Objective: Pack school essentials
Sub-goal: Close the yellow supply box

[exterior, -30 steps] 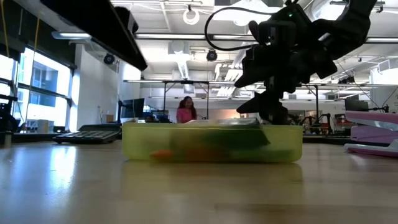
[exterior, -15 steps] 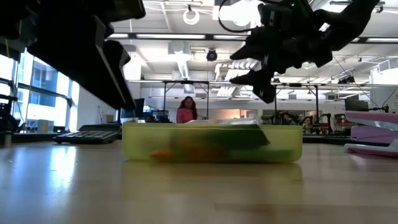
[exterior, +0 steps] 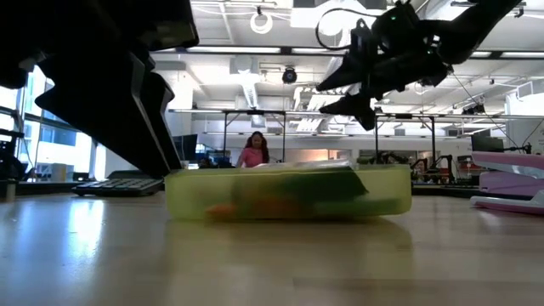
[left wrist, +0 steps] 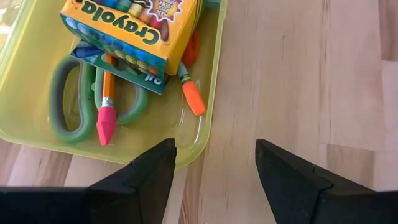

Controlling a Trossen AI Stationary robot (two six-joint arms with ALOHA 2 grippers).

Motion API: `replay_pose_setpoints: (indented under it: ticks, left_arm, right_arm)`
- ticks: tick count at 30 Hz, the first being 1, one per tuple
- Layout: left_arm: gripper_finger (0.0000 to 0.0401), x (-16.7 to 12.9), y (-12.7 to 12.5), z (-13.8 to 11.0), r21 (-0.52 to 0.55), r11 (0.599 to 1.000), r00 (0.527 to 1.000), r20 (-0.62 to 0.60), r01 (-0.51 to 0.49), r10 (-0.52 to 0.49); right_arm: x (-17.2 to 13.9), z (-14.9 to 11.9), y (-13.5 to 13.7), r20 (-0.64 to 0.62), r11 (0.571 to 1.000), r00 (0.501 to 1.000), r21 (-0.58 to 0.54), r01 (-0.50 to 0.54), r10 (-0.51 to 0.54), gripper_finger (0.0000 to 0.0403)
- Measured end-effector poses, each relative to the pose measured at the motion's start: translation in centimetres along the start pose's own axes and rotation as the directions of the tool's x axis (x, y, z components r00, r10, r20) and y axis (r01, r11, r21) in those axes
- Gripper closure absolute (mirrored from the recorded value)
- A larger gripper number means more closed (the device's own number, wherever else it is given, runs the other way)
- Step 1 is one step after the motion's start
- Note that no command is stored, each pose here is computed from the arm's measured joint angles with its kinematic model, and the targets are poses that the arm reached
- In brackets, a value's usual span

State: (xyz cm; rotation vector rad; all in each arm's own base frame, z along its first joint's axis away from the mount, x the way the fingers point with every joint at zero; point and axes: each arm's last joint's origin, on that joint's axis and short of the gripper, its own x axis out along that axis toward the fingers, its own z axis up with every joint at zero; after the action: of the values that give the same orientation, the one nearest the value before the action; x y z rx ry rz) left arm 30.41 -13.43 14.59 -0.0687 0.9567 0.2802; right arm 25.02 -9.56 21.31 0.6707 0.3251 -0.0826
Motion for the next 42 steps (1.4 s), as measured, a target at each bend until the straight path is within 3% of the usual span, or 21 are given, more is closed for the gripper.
replay_pose_setpoints:
  ticks: [8, 16, 21, 31, 37, 42]
  left_arm:
    - [0.019, 0.0, 0.0, 0.1, 0.043, 0.999, 1.0, 0.011, -0.021, 0.02]
    - [0.019, -0.8, -0.7, 1.4, 0.1, 0.995, 0.999, 0.042, -0.024, 0.02]
    - [0.0199, -1.7, -1.8, 1.5, 0.121, 0.993, 0.999, 0.049, 0.008, -0.014]
    - [0.0309, -2.3, -2.9, 0.8, 0.107, 0.993, 0.997, 0.04, 0.055, -0.06]
    - [0.0386, -2.2, -3.1, 0.8, 0.096, 0.991, 0.995, 0.02, 0.094, -0.097]
    - [0.0393, -1.5, -3.2, 0.6, 0.099, 0.991, 0.996, 0.007, 0.088, -0.089]
  right_arm:
    - [-0.4, 2.6, -0.1, -0.065, 0.978, 0.98, -0.11, 0.179, -0.186, 0.0195]
    - [-0.9, 2.8, -0.4, -0.113, 0.929, 0.932, -0.188, 0.319, -0.343, 0.0197]
    - [-0.3, 2.0, -1.6, -0.18, 0.91, 0.898, -0.191, 0.368, -0.401, 0.0241]
    - [2.3, -0.1, -4.2, -0.296, 0.9, 0.851, -0.183, 0.395, -0.434, 0.0393]
    - [2.8, -0.5, -4.8, -0.317, 0.898, 0.841, -0.181, 0.4, -0.438, 0.0384]
    - [3.0, -0.7, -4.9, -0.328, 0.898, 0.836, -0.181, 0.401, -0.44, 0.0383]
